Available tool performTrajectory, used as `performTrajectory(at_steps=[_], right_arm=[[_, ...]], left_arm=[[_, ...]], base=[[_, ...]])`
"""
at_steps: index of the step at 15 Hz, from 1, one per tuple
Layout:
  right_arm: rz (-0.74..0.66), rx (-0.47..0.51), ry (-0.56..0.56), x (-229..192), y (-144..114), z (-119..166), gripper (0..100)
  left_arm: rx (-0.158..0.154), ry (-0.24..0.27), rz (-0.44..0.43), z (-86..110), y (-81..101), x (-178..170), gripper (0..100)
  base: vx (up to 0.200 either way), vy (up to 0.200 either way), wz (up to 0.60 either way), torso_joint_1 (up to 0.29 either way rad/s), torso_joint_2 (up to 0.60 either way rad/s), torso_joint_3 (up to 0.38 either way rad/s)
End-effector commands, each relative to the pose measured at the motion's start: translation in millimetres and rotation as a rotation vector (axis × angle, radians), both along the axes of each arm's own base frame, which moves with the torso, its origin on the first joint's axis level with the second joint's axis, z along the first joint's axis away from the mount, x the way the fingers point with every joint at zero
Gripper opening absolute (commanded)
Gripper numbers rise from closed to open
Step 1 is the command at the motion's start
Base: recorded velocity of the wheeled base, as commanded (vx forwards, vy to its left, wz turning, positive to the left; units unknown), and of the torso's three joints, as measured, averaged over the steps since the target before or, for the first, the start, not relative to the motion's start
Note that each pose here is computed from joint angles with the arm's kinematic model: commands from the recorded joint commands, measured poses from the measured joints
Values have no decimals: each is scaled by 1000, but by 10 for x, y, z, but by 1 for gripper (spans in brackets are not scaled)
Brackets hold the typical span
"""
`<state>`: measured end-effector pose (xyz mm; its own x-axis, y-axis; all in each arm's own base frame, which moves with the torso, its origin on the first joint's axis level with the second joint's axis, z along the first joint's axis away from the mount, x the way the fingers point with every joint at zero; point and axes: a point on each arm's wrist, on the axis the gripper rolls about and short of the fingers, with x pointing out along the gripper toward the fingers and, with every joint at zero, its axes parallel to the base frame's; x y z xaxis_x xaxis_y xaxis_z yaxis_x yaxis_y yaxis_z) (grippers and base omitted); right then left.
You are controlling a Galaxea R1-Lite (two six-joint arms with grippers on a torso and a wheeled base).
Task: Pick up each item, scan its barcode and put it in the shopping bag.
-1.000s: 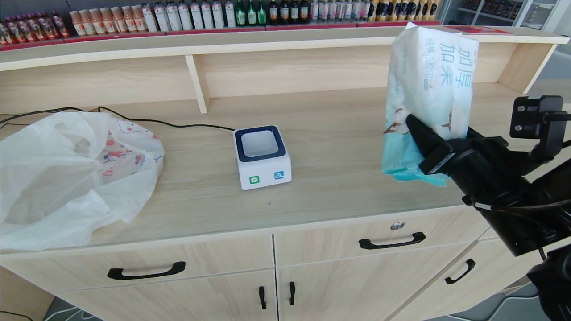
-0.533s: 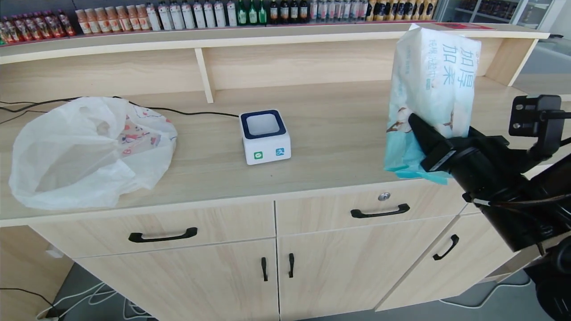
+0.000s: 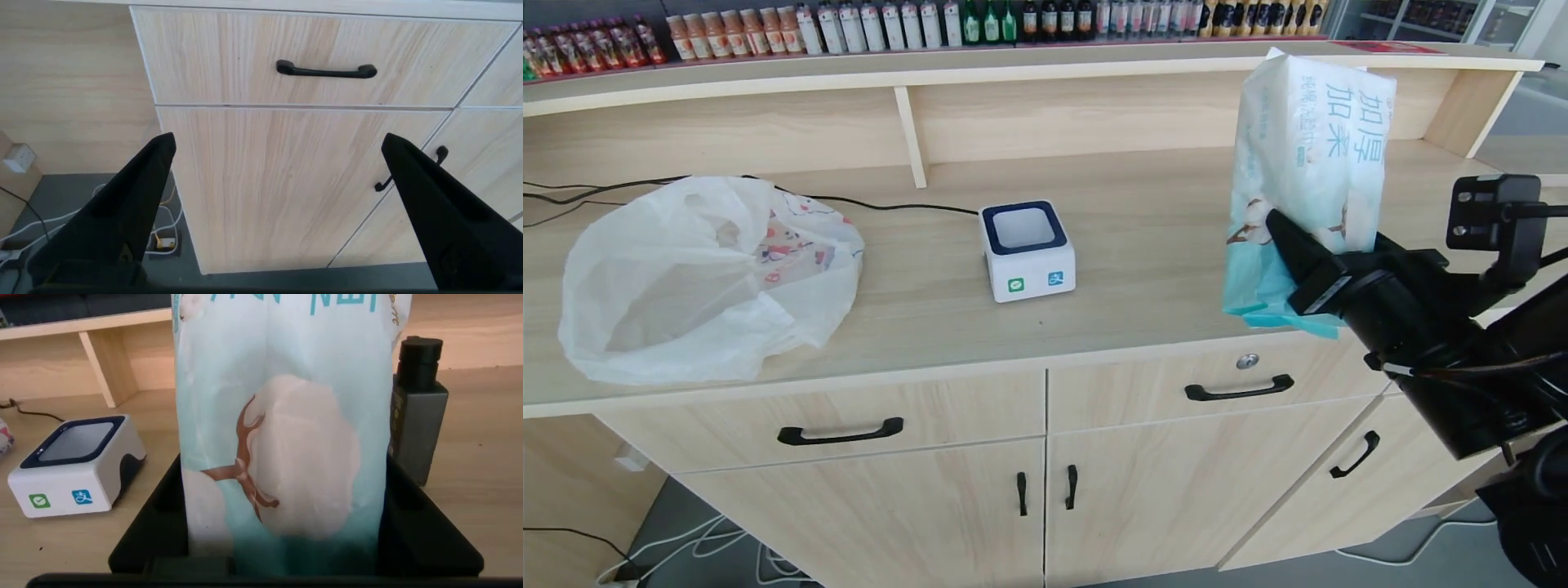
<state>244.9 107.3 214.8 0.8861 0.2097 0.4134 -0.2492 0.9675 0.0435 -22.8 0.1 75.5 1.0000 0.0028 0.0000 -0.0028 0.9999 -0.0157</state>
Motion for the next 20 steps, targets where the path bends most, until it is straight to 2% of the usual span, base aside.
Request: performTrajectory(at_steps=[1,20], right_arm=[[3,5,2,1,2,-7,0],[7,0,13,26,22,-41,0]], left_arm=[[-1,-2,2,2,0,0,100],[-4,-2,2,2,0,0,100]], base=[[0,200,0,17,12,-2],[0,200,0,2,3,2]])
